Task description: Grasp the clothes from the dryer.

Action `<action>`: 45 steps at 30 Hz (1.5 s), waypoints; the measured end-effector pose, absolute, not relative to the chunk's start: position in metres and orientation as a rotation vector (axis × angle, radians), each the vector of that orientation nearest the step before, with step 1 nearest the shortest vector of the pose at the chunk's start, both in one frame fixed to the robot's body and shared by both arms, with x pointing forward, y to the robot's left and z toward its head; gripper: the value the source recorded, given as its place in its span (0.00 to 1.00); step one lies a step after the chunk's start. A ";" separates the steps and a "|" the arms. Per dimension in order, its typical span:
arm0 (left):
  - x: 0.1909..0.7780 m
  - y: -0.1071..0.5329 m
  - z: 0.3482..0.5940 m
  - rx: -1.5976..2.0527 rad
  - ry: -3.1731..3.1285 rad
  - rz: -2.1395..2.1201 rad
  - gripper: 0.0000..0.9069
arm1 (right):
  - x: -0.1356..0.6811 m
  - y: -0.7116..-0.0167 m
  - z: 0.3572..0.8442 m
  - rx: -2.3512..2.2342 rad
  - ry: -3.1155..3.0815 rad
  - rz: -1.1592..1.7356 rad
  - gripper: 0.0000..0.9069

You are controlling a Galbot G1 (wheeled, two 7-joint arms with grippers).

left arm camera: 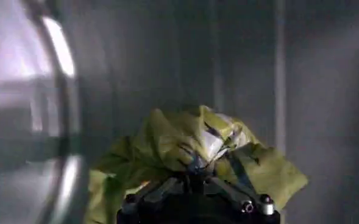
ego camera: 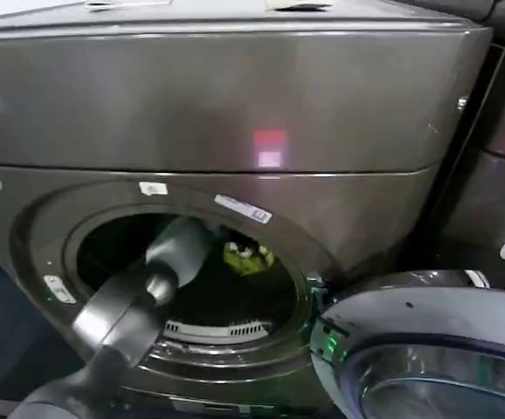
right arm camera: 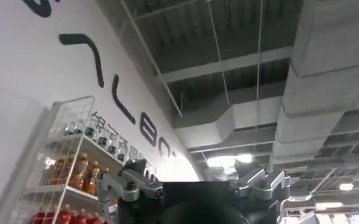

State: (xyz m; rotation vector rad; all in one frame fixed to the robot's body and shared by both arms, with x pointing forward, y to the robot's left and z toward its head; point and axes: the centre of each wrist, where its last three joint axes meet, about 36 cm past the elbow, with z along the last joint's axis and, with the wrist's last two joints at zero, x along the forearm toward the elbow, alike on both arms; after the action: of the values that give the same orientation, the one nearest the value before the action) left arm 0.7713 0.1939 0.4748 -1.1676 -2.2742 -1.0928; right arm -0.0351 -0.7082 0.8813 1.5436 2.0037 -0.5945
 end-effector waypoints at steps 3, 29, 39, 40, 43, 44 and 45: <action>0.761 0.193 0.469 -1.104 -2.483 -0.988 0.00 | -0.034 -0.708 0.881 1.542 2.004 -0.595 1.00; 0.610 0.177 0.435 -0.054 -3.413 -0.136 0.00 | -0.039 -0.704 0.893 1.524 1.928 -0.584 1.00; 0.597 0.182 0.438 0.002 -3.405 -0.102 0.00 | -0.044 -0.702 0.893 1.538 1.925 -0.587 1.00; 0.597 0.182 0.438 0.002 -3.403 -0.103 0.00 | -0.044 -0.702 0.894 1.542 1.925 -0.588 1.00; 0.595 0.182 0.437 -0.006 -3.393 -0.097 0.00 | -0.046 -0.701 0.895 1.551 1.926 -0.588 1.00; 0.594 0.183 0.437 -0.011 -3.389 -0.093 0.00 | -0.047 -0.701 0.895 1.554 1.926 -0.588 1.00; 0.593 0.183 0.437 -0.018 -3.382 -0.087 0.00 | -0.048 -0.701 0.895 1.558 1.926 -0.588 1.00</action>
State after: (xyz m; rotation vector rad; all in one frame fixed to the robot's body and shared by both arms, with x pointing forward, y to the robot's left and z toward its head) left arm 0.5929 0.1833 0.4373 -0.0182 -3.3817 -0.0873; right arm -0.0477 -0.7009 0.8952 1.5578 1.9256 -0.5885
